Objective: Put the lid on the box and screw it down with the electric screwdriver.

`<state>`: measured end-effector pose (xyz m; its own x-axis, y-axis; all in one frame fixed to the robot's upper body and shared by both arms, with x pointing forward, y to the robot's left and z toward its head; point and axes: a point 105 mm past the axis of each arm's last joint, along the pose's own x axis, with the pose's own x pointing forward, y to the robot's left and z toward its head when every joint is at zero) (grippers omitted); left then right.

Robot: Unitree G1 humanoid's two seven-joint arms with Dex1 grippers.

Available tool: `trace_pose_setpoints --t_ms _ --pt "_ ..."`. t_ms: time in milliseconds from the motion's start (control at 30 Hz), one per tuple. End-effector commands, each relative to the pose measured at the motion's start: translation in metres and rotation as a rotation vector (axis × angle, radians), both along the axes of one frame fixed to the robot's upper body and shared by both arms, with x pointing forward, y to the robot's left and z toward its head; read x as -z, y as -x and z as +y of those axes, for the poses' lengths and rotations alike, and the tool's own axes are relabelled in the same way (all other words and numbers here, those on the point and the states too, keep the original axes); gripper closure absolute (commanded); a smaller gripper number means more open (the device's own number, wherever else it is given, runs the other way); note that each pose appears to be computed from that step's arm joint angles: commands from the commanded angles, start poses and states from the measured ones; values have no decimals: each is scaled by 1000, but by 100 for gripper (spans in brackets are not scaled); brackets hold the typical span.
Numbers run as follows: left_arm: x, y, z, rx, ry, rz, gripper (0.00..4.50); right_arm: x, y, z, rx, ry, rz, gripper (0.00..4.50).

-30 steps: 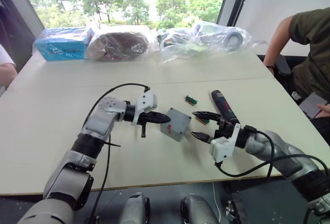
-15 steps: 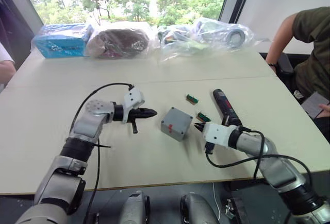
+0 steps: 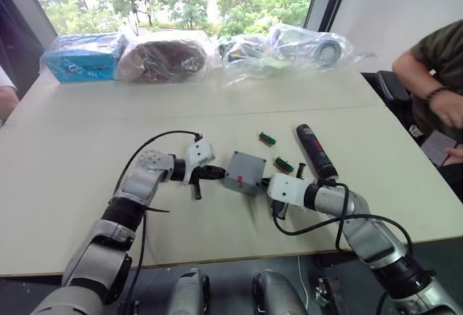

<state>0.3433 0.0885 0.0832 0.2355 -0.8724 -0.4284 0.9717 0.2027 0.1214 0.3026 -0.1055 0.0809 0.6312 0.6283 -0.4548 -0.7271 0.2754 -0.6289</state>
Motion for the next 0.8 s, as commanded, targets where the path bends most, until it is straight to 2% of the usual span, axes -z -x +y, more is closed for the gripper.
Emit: trace_pose_setpoints --t_ms 33,333,800 --pt "-14 13 -9 109 17 -22 450 -14 5 26 -122 -42 -35 446" --pt "-12 24 20 87 -49 -20 450 -10 6 45 -238 -39 8 446" --pt "-13 46 41 27 -54 5 450 -15 5 67 -344 -47 20 446"
